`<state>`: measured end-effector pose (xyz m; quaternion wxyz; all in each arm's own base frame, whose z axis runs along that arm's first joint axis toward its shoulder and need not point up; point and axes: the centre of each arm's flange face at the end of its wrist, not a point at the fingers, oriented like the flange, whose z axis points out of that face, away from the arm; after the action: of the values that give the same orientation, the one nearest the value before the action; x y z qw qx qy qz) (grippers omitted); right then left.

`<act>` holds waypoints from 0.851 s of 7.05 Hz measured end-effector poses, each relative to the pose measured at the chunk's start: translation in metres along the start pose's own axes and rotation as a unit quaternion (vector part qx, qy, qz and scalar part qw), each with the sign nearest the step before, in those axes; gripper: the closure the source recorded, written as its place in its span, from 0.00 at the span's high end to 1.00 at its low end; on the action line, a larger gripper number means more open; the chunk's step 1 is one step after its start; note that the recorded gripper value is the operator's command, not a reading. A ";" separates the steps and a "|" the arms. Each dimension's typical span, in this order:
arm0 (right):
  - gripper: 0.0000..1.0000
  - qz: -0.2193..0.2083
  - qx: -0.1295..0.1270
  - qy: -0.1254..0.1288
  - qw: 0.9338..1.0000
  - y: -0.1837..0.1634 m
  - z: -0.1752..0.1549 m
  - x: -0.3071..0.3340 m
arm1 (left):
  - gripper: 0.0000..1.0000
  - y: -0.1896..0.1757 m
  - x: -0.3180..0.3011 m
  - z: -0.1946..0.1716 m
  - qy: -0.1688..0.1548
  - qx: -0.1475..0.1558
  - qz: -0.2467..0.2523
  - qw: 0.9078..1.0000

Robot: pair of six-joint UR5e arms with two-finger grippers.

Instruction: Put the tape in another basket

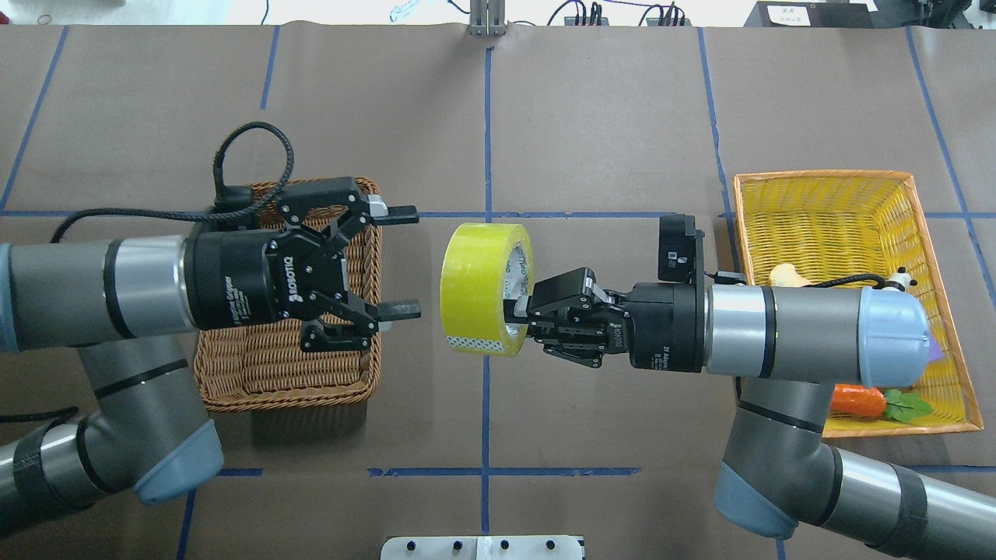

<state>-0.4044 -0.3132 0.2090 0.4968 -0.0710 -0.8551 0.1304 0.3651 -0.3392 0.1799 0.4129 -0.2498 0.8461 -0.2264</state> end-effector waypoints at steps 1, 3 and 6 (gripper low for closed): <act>0.01 0.001 -0.002 -0.001 1.000 0.002 0.004 0.000 | 1.00 0.007 -0.005 0.009 -0.003 -0.011 -0.004 1.000; 0.01 0.003 -0.003 0.004 1.000 0.002 0.010 0.004 | 1.00 0.014 -0.010 0.017 -0.005 -0.021 -0.007 1.000; 0.01 0.005 -0.003 0.010 1.000 -0.001 0.014 0.011 | 1.00 0.018 -0.009 0.015 -0.004 -0.025 -0.006 1.000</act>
<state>-0.4220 -0.3134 0.2118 0.5049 -0.0779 -0.8499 0.1293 0.3777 -0.3223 0.1660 0.4082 -0.2664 0.8483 -0.2069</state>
